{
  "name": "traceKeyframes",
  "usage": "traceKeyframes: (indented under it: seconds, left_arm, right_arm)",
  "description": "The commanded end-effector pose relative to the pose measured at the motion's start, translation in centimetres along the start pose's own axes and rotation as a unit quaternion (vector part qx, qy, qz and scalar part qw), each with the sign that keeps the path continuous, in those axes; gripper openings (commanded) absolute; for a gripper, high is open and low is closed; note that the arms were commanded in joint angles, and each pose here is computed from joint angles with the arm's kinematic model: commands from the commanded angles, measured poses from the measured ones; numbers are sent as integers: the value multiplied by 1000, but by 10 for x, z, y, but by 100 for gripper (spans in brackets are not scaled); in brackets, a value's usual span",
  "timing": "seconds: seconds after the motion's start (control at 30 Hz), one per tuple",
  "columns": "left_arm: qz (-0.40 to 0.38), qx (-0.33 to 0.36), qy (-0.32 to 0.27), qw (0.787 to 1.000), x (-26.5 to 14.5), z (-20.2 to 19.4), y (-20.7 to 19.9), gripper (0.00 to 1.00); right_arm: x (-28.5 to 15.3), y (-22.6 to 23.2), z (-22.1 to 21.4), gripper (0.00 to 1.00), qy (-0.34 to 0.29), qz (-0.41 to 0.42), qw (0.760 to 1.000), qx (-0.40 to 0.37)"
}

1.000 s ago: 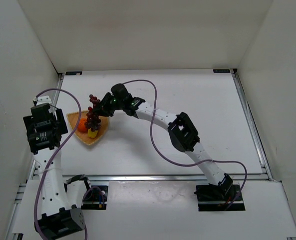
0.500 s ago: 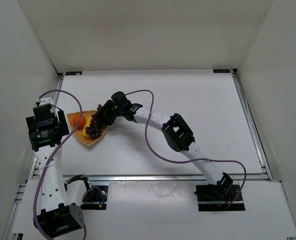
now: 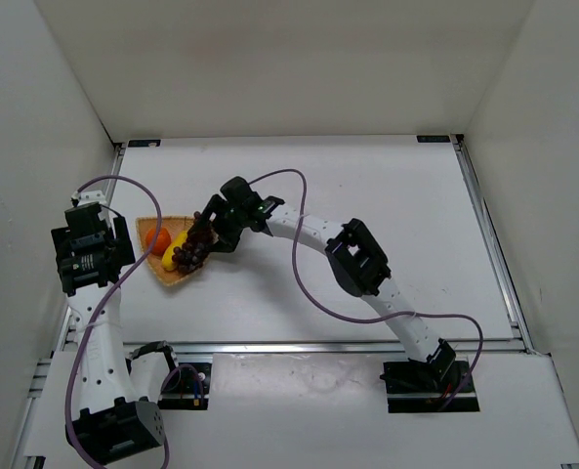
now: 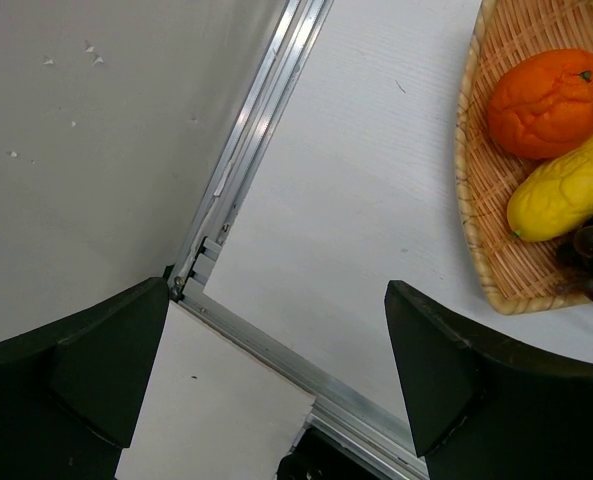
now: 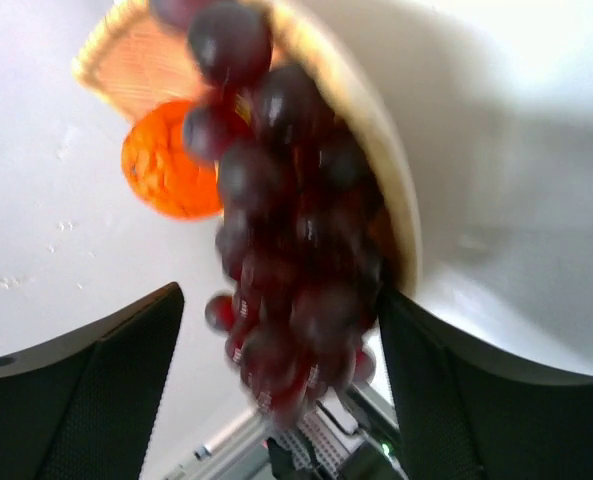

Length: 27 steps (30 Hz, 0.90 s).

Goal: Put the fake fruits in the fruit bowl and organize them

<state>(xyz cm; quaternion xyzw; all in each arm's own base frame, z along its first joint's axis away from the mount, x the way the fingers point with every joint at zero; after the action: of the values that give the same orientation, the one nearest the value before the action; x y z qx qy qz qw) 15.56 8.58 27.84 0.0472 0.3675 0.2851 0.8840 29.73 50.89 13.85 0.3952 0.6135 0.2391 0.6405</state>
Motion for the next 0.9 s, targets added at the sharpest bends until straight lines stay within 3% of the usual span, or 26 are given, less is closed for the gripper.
traceKeyframes:
  seconds: [0.0,0.27,0.33,0.37,0.4,0.47,0.53,0.6,0.63,0.67,0.8,0.87]
  left_arm:
    - [-1,0,-18,1000,-3,6,3,100]
    - [-9,0,-33,999,-10,17,5,100]
    - [-9,0,-33,999,-10,19,5,100]
    - [-8,-2,-37,999,-11,22,6,100]
    - [-9,0,-33,999,-12,20,6,100]
    - [-9,1,-28,1000,-10,20,5,100]
    - [-10,3,-24,1000,-10,19,5,100]
    - [-10,-3,-24,1000,-10,19,5,100]
    - [-10,-9,-24,1000,-10,19,4,100]
    - [-10,-9,-24,1000,-10,19,4,100]
    - [0,-24,-18,1000,-11,14,5,100]
    - [6,-31,-21,999,-16,11,7,100]
  right_arm:
    - [-49,33,-9,84,-8,8,999,-41]
    - [-93,30,-12,92,-19,-54,997,-54]
    - [-104,-8,-13,95,-21,-119,992,-30]
    - [-131,-8,-7,97,-45,-118,992,-28]
    - [-136,-48,-9,97,-41,-168,985,-10]
    - [-184,-57,2,97,-91,-170,981,-25]
    - [-225,-86,20,97,-197,-254,943,-89]
    - [-286,-105,18,99,-281,-340,888,-127]
    - [-329,-109,24,99,-336,-369,857,-132]
    - [-359,-130,28,99,-375,-443,805,-124]
    - [-455,-169,30,99,-451,-509,731,-64]
    - [-486,-176,14,99,-488,-499,714,-42]
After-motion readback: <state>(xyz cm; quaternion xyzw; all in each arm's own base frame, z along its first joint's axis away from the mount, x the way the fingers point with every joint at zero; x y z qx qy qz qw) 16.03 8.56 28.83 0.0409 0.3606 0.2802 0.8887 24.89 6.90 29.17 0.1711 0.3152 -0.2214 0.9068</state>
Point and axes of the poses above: each gripper's point midway between its finger pads, its own x axis out along the fingers, its own y axis along the line the jaws close on, z = x × y, the point moved 9 cm from there along -x, back along the fingers, and after that the axes turned 3 degrees about -x, right-handed, at the moved point
